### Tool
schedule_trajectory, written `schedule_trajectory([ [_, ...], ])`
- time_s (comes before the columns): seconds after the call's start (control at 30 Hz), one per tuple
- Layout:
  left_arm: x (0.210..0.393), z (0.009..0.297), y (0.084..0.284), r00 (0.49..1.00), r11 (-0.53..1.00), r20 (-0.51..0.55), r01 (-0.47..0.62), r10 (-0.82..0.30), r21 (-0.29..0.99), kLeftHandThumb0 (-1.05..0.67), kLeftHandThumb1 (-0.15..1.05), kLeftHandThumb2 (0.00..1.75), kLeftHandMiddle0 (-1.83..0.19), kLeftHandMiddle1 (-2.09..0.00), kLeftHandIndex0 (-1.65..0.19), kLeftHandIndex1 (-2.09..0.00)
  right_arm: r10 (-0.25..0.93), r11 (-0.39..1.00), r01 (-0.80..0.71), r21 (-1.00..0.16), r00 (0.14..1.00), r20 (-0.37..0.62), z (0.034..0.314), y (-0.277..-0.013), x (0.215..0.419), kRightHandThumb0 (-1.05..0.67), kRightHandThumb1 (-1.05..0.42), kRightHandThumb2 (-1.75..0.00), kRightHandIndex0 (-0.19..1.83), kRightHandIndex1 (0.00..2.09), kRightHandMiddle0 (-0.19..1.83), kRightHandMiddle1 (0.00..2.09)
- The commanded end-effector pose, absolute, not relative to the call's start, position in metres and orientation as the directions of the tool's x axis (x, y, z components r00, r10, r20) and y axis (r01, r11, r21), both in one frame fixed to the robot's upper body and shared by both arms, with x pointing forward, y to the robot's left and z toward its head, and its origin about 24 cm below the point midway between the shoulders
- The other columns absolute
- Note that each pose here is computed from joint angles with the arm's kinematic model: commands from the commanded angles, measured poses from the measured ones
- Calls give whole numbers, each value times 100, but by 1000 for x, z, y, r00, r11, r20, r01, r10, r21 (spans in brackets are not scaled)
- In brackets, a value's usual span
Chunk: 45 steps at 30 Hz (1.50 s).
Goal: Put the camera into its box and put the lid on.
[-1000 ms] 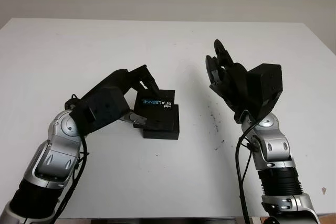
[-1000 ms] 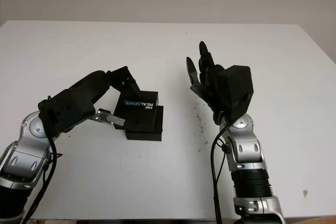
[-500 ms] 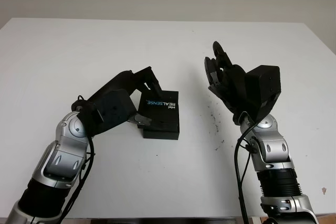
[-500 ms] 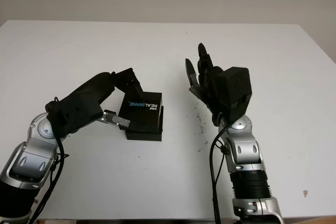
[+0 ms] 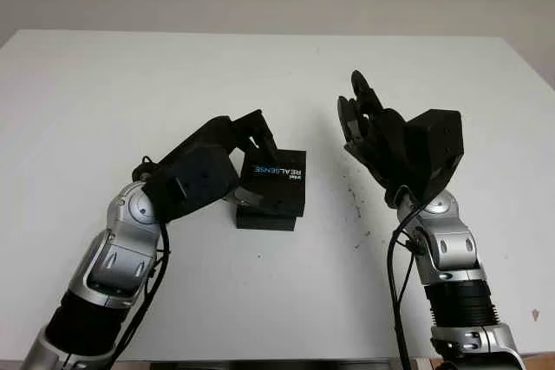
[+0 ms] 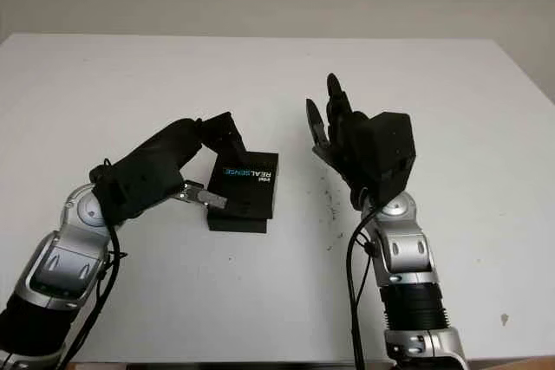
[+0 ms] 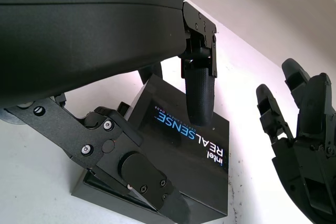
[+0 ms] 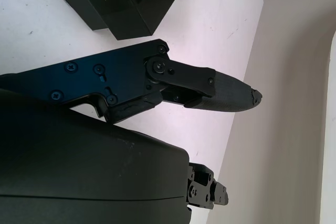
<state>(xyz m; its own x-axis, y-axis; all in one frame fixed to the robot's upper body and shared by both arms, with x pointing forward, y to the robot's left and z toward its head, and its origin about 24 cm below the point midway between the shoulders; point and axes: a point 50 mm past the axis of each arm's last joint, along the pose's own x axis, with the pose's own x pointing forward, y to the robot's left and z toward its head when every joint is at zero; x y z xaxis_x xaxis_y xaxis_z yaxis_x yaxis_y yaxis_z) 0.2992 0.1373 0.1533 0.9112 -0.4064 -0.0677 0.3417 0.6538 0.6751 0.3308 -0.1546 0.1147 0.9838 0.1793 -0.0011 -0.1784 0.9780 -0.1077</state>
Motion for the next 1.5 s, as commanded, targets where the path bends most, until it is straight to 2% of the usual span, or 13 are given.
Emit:
schedule_trajectory([
  [0.0,300,157,134,910,652,-59,338,-411,679,-26,102,5,-48,-196,-21,-187,184,977,-181,-111,983,19,119,-153,329,-69,-105,-62,-15,5,-16,5],
  [0.27,298,156,136,915,645,-76,337,-397,686,-25,103,5,-50,-197,-22,-189,188,976,-185,-112,982,18,118,-154,330,-69,-105,-62,-15,5,-16,5],
  [0.57,295,156,142,925,632,-113,332,-362,700,-26,104,6,-42,-196,-16,-187,185,977,-183,-108,983,15,117,-154,330,-70,-105,-61,-15,6,-15,6],
  [1.03,288,152,146,925,617,-138,342,-354,709,-26,104,5,-48,-193,-18,-182,184,978,-181,-100,983,15,117,-154,330,-71,-105,-60,-15,5,-16,5],
  [1.47,290,147,140,923,632,-135,347,-360,693,-28,104,5,-46,-194,-16,-185,187,977,-185,-103,982,14,117,-154,330,-70,-105,-61,-15,5,-16,5],
])
